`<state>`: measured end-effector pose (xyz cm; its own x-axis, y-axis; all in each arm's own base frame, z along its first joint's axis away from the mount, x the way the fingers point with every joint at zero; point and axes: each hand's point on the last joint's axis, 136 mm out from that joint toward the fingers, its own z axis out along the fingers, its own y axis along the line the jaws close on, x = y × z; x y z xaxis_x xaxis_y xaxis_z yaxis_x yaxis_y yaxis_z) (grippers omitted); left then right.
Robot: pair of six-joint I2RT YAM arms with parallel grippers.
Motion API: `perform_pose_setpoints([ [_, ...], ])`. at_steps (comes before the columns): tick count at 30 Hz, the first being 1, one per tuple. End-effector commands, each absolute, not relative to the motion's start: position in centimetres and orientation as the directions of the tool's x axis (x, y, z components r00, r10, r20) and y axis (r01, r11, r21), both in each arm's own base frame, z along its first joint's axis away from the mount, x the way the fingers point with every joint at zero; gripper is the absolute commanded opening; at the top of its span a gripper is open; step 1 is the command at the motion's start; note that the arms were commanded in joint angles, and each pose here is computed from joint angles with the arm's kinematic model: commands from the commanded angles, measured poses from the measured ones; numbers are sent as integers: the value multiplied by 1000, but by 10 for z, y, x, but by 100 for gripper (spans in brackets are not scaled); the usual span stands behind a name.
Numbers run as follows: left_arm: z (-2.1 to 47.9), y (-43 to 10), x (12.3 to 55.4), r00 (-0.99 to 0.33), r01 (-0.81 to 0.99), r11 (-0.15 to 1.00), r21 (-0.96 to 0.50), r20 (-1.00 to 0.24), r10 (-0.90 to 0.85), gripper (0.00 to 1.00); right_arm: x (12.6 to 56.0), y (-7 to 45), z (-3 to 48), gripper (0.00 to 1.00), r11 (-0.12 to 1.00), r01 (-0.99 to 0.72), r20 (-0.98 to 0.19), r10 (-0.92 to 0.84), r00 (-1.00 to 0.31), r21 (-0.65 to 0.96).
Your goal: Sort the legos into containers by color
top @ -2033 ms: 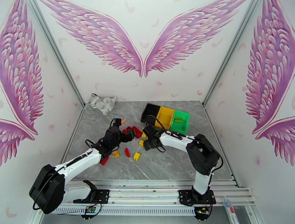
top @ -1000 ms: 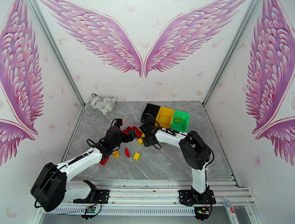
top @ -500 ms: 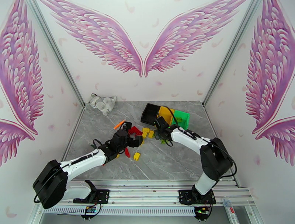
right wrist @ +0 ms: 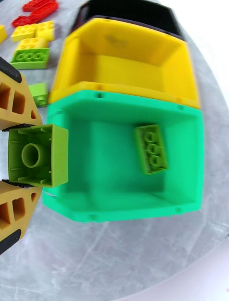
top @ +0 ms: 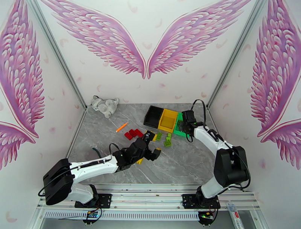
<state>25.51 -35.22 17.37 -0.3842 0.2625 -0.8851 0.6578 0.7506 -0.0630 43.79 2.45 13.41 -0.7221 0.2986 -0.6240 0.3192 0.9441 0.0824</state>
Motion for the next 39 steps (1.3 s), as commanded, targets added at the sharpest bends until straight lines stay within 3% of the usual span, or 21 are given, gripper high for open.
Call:
perform_pose_setpoints([
  [1,180,-362,254,-311,675,737,42,-889,336,99,453,19,134,40,937,339,-609,316,-728,82],
  [8,183,-366,249,-278,674,736,68,-899,337,99,452,25,150,73,945,311,-615,306,-726,104],
  [13,189,-354,257,-253,617,782,86,-920,300,98,425,74,155,81,965,182,-617,261,-742,190],
  [22,191,-330,271,-297,538,841,68,-918,264,99,370,134,117,95,993,1,-539,63,-840,115],
  [26,189,-319,280,-343,521,853,3,-915,213,99,354,139,91,97,998,-35,-486,-2,-874,58],
  [33,180,-297,298,-428,473,874,-110,-896,119,99,349,145,51,85,998,-66,-406,-53,-912,16],
  [39,178,-293,301,-451,465,873,-148,-888,90,99,350,146,42,83,998,-70,-377,-65,-924,0],
])
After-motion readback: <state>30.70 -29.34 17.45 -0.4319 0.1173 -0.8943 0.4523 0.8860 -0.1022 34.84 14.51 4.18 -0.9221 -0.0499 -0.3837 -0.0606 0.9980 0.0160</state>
